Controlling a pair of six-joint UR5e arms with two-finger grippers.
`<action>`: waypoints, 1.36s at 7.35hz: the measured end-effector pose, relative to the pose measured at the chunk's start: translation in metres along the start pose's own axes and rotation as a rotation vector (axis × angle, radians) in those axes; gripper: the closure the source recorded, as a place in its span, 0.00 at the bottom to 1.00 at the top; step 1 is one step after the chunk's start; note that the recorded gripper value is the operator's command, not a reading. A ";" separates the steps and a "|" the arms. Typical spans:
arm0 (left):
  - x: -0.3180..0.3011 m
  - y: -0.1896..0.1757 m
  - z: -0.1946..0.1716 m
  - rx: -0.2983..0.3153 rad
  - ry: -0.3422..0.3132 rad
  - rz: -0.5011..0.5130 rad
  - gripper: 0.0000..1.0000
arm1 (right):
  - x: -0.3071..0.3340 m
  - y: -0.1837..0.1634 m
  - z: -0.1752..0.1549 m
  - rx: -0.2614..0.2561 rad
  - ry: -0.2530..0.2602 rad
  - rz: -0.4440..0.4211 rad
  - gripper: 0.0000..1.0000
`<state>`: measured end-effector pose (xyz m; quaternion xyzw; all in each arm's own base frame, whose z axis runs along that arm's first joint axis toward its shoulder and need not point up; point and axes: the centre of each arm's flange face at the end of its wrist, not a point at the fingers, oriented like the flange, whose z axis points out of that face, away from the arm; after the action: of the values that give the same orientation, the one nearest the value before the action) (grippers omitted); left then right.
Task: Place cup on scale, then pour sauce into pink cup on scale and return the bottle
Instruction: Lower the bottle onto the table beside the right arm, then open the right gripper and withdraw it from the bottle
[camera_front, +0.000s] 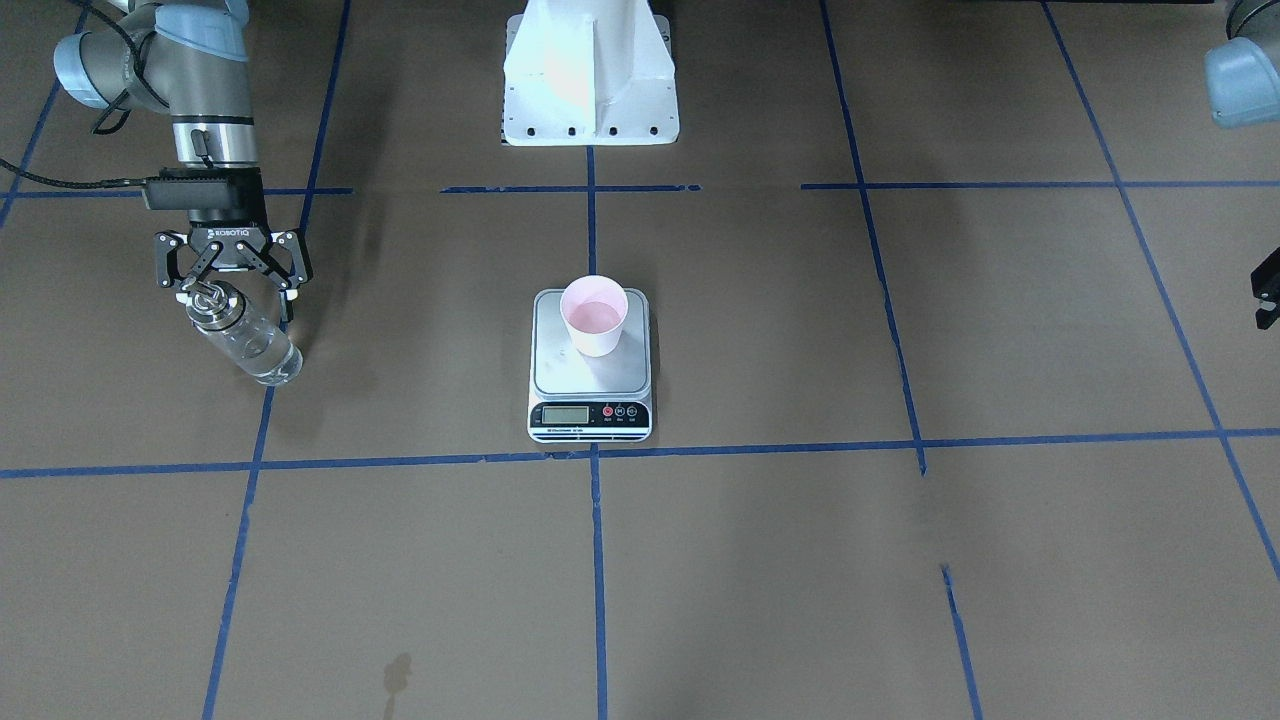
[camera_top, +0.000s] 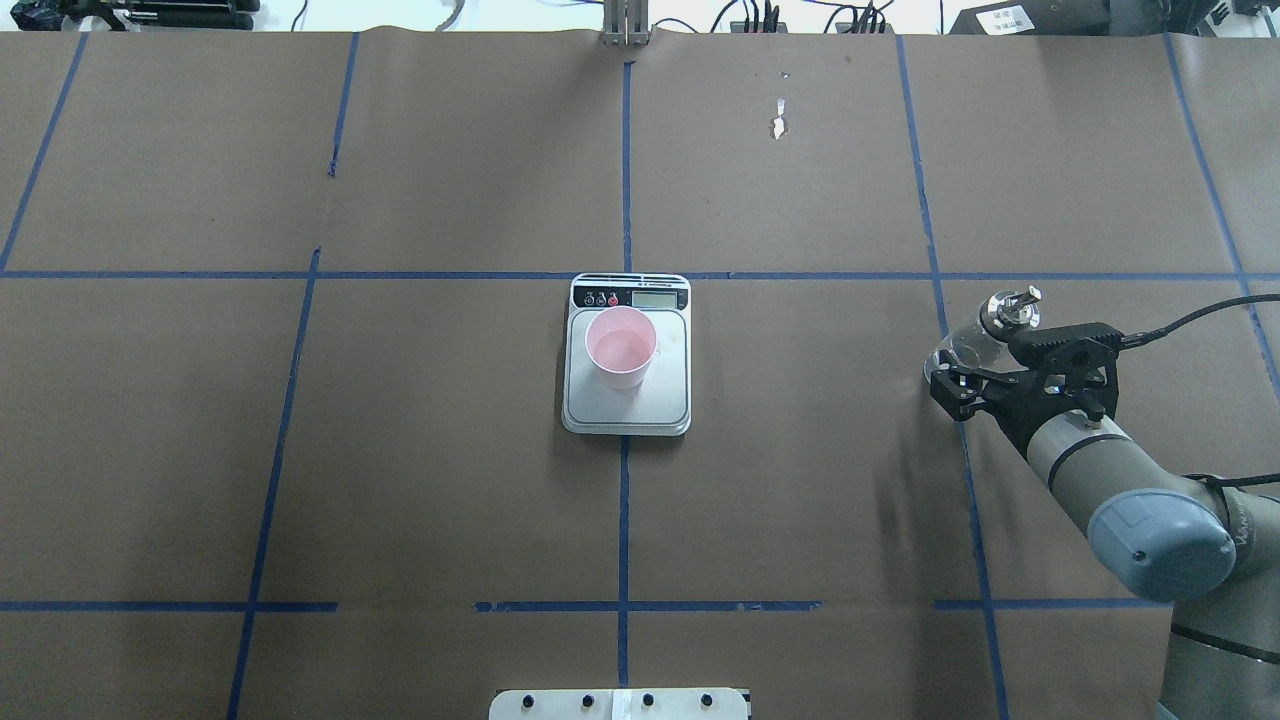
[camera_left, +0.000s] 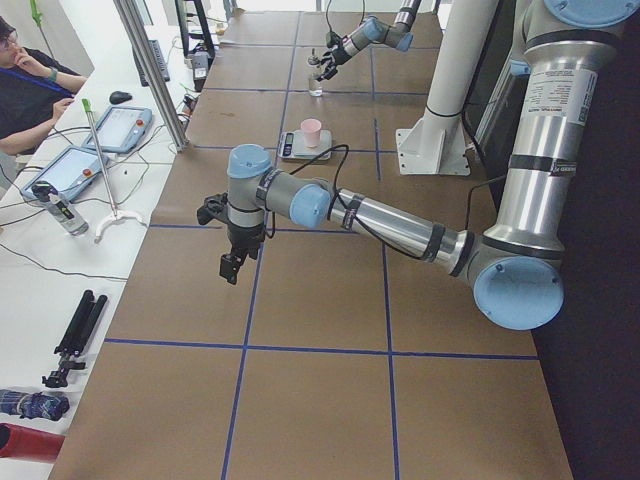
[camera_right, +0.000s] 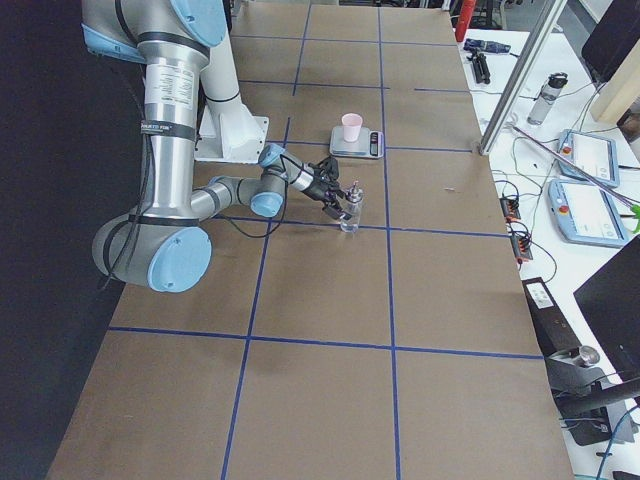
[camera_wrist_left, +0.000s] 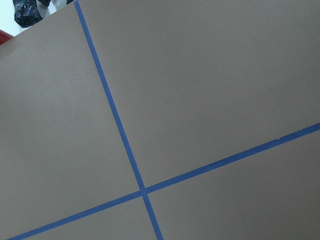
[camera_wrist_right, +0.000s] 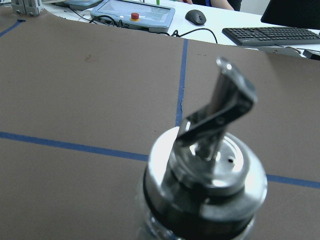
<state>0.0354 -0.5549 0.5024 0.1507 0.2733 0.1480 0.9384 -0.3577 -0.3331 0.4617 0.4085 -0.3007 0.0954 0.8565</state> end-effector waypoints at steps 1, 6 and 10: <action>0.000 0.000 0.000 0.000 0.001 0.000 0.00 | 0.003 0.000 -0.013 -0.004 -0.011 -0.004 0.00; 0.002 0.000 -0.004 0.007 0.000 0.003 0.00 | 0.032 -0.027 -0.102 -0.059 -0.061 -0.026 0.00; 0.002 0.001 -0.004 0.007 0.001 0.003 0.00 | 0.034 -0.110 -0.125 -0.181 -0.032 -0.049 0.00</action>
<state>0.0341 -0.5526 0.4983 0.1543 0.2739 0.1483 0.9376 -0.2310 -0.3122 0.3503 0.3382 -0.3116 0.0403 0.8871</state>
